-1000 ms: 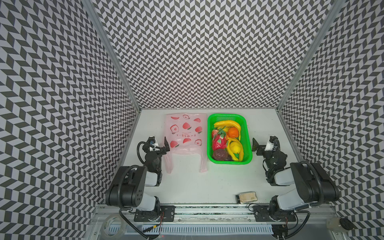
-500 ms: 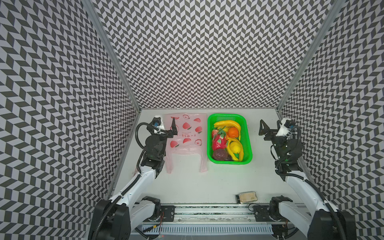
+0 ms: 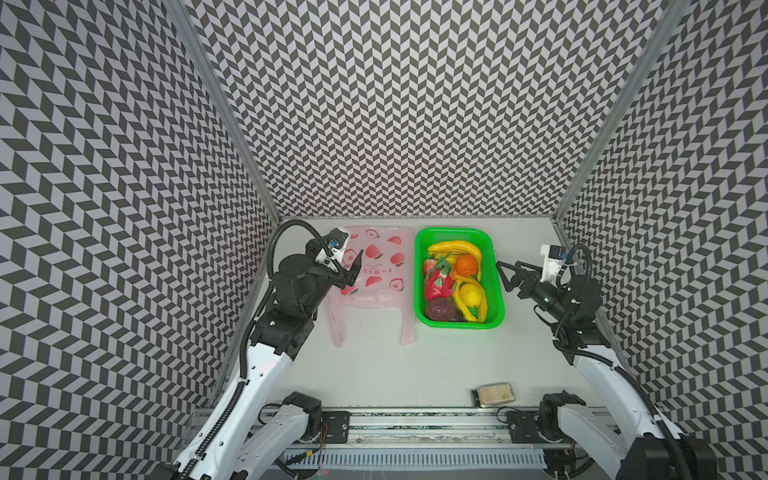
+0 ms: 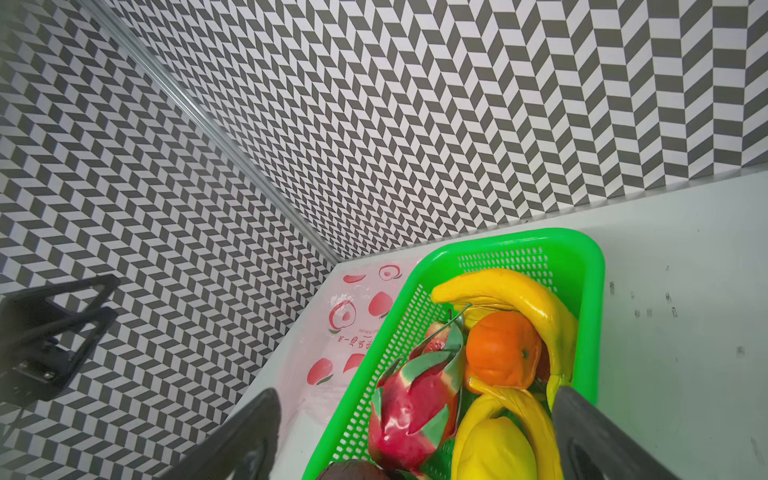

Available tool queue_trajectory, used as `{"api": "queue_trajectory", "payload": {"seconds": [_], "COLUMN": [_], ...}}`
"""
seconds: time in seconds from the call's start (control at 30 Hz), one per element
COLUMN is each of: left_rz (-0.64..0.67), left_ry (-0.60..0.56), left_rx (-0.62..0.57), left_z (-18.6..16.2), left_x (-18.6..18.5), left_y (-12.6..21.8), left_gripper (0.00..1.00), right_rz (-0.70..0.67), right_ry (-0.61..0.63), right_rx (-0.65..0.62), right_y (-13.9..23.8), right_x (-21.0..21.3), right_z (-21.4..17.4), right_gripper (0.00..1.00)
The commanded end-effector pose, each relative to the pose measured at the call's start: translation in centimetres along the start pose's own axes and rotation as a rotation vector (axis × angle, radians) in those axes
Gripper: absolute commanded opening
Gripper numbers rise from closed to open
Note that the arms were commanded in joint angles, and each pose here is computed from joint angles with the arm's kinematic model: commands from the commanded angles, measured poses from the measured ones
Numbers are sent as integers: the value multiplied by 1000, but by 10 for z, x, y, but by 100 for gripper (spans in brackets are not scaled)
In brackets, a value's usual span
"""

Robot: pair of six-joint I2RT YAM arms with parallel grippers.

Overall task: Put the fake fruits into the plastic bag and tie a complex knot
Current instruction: 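Reach the left gripper to the pink bag while the right arm rises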

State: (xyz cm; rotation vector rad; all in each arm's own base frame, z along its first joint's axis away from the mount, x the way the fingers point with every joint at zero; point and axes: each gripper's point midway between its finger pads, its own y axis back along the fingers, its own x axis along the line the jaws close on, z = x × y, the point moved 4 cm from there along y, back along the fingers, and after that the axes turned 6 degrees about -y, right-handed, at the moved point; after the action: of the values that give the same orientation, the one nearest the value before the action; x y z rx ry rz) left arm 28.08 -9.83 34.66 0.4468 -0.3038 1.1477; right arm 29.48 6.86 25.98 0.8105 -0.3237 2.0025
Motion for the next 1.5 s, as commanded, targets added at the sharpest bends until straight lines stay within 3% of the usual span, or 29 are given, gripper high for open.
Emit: {"api": "queue_trajectory", "payload": {"seconds": [0.0,0.2,0.47,0.6,1.03,1.17,1.47], "left_rz": [-187,-318,-466,-497,-559,-567,-616], "left_ry": [-185,-381,-464,-523,-605,-603,-611], "left_rx": [150,218,308,426,537,556,562], "left_z": [-46,-84,-103,-128,-165,-170,-185], "left_x": [-42,-84,-113,-119,-127,-124,-133], "left_y": [4,-6,-51,-73,-108,-122,-138], "left_gripper": [82,85,73,71,68,58,58], "right_rz": [41,43,52,49,48,49,40], "right_ry": [34,44,29,38,39,40,48], "right_rx": [-8,-13,-12,-14,-3,-4,-4], "right_y": [4,5,4,4,2,1,1], "right_x": [14,15,13,14,10,11,9], "right_z": [7,7,5,5,2,3,3], "right_gripper": [99,99,99,99,99,99,99]}}
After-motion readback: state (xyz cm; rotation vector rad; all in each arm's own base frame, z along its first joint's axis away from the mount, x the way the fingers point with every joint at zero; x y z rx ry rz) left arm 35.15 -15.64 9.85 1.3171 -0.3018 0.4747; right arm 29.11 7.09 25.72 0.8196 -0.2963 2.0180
